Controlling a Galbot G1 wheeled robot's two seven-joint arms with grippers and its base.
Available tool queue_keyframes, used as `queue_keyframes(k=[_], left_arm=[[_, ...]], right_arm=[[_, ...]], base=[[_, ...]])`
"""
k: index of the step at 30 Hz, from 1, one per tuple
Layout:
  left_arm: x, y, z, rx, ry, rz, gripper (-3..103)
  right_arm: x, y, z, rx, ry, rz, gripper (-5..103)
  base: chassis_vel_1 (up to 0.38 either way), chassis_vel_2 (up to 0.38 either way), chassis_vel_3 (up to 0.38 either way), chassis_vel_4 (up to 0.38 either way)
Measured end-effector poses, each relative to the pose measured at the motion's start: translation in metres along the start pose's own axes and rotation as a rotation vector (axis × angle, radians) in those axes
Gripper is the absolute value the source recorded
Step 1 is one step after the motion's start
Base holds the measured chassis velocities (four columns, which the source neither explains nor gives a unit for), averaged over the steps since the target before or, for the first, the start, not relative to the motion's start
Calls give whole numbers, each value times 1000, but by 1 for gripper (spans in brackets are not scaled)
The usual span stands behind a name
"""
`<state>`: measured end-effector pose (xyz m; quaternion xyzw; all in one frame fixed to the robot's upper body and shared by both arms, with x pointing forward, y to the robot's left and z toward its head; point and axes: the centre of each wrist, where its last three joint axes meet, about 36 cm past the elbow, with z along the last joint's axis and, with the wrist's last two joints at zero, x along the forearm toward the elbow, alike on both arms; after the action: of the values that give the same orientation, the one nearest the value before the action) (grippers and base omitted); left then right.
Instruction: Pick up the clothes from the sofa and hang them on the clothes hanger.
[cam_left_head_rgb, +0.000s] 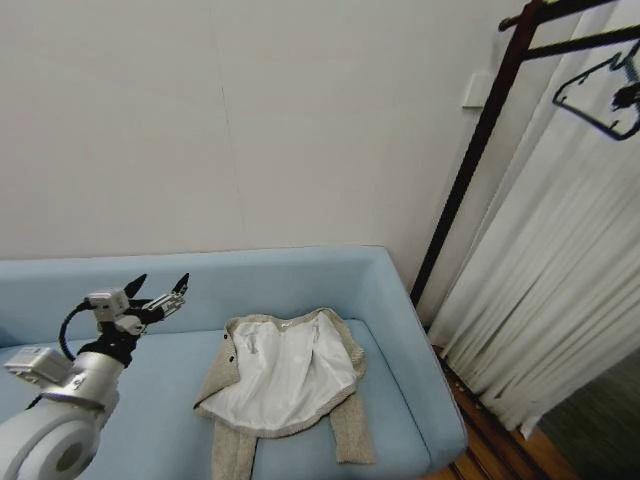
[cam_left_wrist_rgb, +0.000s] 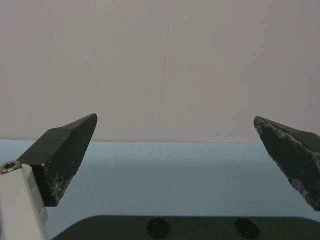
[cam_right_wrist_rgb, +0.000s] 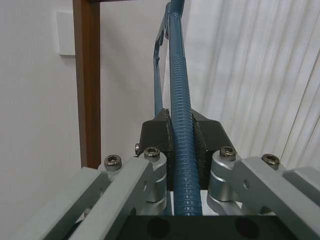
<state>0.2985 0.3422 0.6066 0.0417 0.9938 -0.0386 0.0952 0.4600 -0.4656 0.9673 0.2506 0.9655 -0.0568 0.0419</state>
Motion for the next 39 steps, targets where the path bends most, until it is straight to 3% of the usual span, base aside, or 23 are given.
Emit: queue_keyframes(k=[9,15,17,20,22,26,28,31,33,39], left_arm=[[-5,9,5,-11,28,-15,100],[-23,42,31,-7,124,-75,100],[-24,45,33,-6,132,-80,100],[-33,65,56,9,207,-118,100],[-34,68,61,13,222,-124,100],[-46,88,99,44,327,-163,100],[-46,91,104,46,339,-171,100],[-47,95,123,47,367,-188,100],[-48,95,125,47,370,-189,100],[-49,97,143,41,388,-194,100]], right_arm=[[43,-6,19,14,-18,-149,8],[96,10,41,49,47,-374,8],[100,11,43,51,55,-391,8],[126,26,64,64,147,-557,8],[129,30,67,68,162,-579,8],[131,67,94,97,220,-749,8],[129,75,96,93,205,-781,8],[113,112,131,74,192,-905,8],[109,119,139,70,191,-928,8],[90,185,207,50,149,-1143,8]], base=[[0,0,0,0],[0,0,0,0],[0,0,0,0],[0,0,0,0],[0,0,0,0],[0,0,0,0],[0,0,0,0],[0,0,0,0],[0,0,0,0],[0,0,0,0]])
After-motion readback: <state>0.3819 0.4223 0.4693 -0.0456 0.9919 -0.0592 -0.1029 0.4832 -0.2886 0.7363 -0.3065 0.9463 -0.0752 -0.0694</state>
